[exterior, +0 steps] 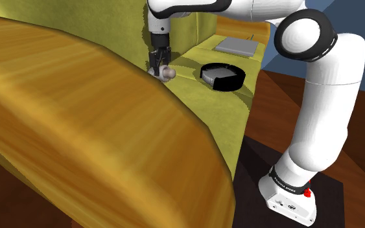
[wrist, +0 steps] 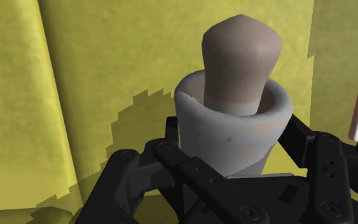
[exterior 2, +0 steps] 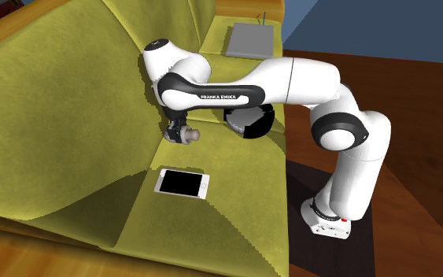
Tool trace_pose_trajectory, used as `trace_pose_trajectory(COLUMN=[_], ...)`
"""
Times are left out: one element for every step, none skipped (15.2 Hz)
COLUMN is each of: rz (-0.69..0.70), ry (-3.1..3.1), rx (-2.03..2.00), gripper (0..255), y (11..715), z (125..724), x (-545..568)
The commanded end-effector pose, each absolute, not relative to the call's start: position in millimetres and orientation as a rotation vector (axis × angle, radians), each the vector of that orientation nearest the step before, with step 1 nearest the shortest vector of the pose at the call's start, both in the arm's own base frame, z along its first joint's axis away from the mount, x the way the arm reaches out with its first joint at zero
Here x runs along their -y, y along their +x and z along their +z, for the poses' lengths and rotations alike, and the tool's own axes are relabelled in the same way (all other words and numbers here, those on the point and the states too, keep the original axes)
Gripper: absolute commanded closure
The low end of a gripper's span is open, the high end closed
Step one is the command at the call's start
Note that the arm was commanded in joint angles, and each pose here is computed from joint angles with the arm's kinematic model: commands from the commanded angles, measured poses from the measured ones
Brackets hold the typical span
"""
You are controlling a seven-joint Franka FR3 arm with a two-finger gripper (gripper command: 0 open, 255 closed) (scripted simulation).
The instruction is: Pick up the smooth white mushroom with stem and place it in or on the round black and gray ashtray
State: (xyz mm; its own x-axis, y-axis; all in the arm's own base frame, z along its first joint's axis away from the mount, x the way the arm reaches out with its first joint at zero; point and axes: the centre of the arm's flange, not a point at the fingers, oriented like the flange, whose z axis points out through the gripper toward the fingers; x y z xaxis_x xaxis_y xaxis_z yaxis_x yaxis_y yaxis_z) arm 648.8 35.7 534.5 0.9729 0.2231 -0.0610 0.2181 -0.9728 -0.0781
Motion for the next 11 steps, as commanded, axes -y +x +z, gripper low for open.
trace_pose_trajectory(rz=[0.106,0.106,0.106,0.106,0.106,0.106,0.106,0.106,0.106,0.106,0.106], ry=[-3.050,-3.050,-3.050,-3.050,-3.050,-3.050,-3.050,-3.050,-3.050,-3.050,-3.050], rx=[0.341,0.341,0.341,0.341,0.341,0.341,0.341,0.341,0.341,0.341,0.341], gripper=[255,255,255,255,255,255,255,255,255,255,255], y=[648.6,648.6,648.6,648.6,648.6,648.6,648.6,648.6,648.6,648.6,648.6], z=[544.7,550.0,555.2,560.5,565.8,571.1,576.4,581.6,586.9,592.2,597.5], x=[-36.2,-36.2,-36.2,-36.2,-36.2,-36.2,-36.2,-36.2,-36.2,-36.2,-36.2])
